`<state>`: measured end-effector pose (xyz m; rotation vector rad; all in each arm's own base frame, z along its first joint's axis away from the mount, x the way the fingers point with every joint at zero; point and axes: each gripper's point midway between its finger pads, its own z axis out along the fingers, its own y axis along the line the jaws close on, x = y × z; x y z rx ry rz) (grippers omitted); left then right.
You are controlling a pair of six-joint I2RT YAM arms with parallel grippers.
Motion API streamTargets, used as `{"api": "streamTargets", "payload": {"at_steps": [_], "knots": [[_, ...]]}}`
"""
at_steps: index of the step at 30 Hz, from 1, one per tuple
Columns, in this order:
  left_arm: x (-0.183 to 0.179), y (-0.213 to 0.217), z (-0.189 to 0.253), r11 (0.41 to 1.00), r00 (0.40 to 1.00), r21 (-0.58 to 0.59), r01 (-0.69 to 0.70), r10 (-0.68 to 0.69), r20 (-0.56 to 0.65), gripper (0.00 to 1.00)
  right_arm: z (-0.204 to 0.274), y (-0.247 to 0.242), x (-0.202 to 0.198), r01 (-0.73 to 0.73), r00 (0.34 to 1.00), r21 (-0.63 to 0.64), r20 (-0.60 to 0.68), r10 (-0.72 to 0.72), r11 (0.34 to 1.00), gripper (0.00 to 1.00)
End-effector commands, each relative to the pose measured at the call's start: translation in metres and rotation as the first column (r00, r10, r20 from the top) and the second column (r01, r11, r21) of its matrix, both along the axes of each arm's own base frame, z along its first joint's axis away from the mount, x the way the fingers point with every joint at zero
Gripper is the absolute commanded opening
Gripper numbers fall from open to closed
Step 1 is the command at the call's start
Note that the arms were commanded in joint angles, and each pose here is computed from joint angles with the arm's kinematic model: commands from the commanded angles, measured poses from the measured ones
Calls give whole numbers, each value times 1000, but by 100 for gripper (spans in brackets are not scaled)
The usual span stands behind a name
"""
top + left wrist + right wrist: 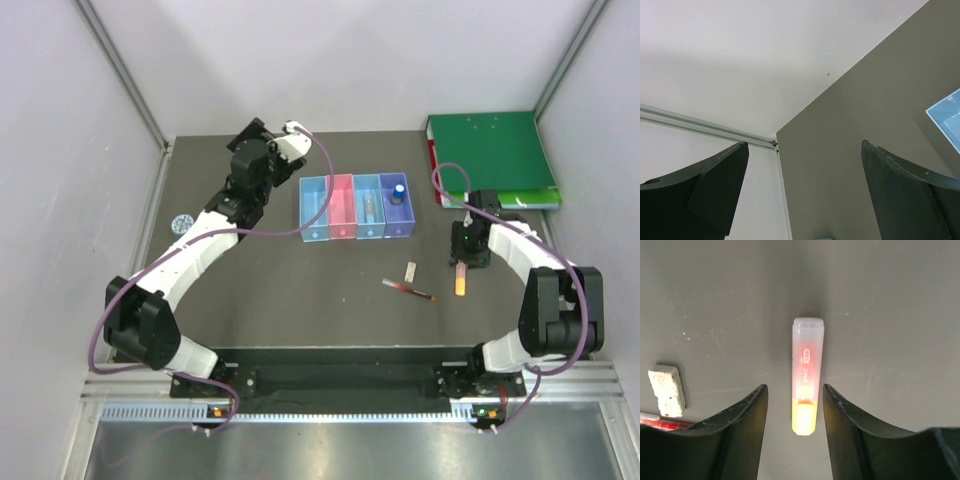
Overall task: Sort the stationery into containers
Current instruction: Pick up the stationery from the center of the board.
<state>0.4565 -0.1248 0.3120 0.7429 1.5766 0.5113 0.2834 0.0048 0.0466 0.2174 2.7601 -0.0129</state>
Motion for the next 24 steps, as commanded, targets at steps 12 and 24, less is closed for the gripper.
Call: {"api": "streamTargets", "payload": {"at_steps": [12,24], "knots": [[5,-14,31,1000,998,-9,4,-4,62,99,-26,-15,4,99,993,1,-70,-99,995,46],[22,-22,28,1000,998,3,-3,3,58,99,-44,-14,5,98,986,4,-135,-96,995,11]]}}
